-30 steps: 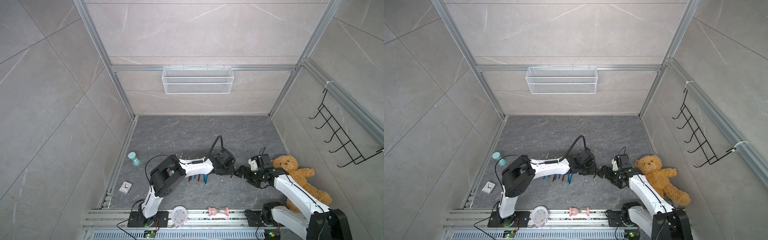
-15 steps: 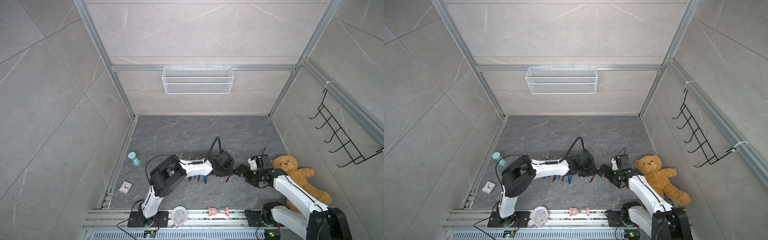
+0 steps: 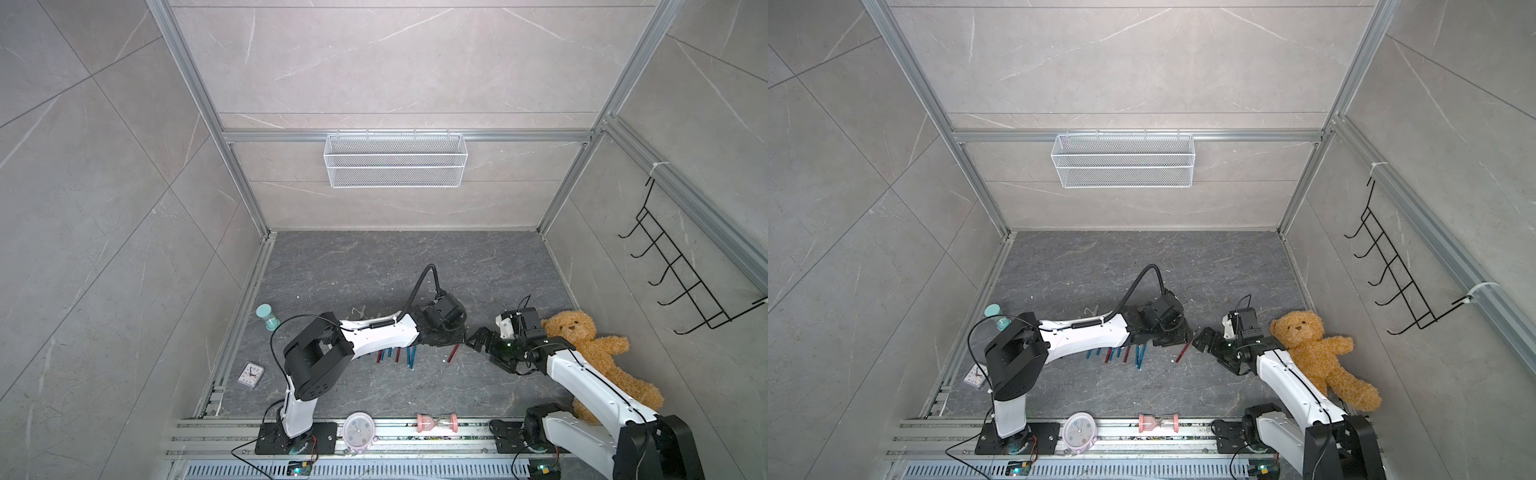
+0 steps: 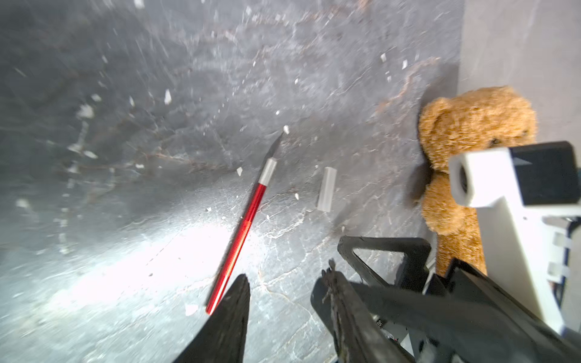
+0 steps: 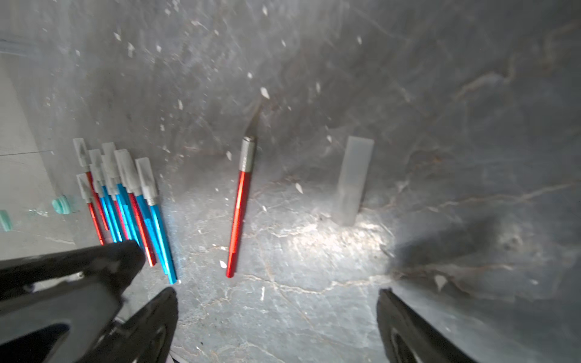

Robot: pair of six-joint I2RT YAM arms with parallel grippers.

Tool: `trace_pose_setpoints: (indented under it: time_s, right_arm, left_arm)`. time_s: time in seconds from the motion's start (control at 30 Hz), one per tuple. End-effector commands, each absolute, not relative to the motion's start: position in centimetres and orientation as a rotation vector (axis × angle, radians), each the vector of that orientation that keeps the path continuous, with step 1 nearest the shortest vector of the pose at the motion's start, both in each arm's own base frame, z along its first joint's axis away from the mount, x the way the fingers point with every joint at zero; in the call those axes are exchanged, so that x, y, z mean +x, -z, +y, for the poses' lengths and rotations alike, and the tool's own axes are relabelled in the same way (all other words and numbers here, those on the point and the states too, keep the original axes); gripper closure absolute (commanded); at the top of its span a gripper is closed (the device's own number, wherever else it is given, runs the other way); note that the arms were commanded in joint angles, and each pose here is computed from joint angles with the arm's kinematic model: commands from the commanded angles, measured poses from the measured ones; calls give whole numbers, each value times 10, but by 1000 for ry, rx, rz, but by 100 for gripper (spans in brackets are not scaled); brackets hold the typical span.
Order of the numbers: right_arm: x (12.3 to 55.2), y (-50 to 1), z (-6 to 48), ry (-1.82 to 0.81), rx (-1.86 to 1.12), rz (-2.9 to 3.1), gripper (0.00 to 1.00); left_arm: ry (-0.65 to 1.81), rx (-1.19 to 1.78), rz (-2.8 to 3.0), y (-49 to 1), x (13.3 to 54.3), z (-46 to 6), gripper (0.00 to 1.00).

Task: Remove protective caps from carving knives
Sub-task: Place the carving knife at the center of the board, then pick up the carving knife from the center of the board.

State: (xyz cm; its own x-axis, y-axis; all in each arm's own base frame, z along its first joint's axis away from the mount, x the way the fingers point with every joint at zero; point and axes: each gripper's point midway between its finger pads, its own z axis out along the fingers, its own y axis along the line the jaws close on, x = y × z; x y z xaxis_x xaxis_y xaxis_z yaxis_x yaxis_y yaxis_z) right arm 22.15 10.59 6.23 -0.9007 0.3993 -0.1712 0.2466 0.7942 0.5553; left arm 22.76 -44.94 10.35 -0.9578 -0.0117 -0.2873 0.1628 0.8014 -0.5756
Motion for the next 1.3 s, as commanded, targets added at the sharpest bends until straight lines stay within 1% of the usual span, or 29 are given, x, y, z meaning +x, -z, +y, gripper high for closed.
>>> trace_pose_setpoints:
  time_s: [0.0,0.17,0.2,0.23,0.37,0.4,0.57,0.67,0.73,0.9,1.27]
  right_arm:
    - [228,-83,103,-737,434,2684,2]
    - [236,-99,104,-710,336,2675,1]
    - [238,-102,104,-703,323,2673,0]
    - [240,-104,103,-692,309,2673,0]
    - [252,-113,103,-668,271,2656,0]
    - [255,-114,104,-669,266,2652,0]
    - [265,-115,108,-699,267,2641,1]
    - [268,-116,109,-702,264,2634,1]
    - [268,-117,109,-702,262,2631,2]
    - [268,-114,109,-695,257,2638,2]
    - [267,-108,108,-695,261,2644,3]
  left_arm:
    - [779,156,2687,-128,236,-422,55]
    - [614,148,2721,-123,239,-380,52]
    - [575,142,2730,-121,240,-370,49]
    - [537,138,2735,-119,240,-362,39]
    - [413,177,2763,-112,241,-342,31]
    - [381,189,2780,-108,240,-340,30]
    - [302,233,2835,-88,241,-344,30]
    - [244,247,2850,-80,244,-344,35]
    - [192,259,2859,-74,246,-342,41]
    - [90,299,2883,-61,248,-337,53]
    - [17,347,2926,-38,246,-332,66]
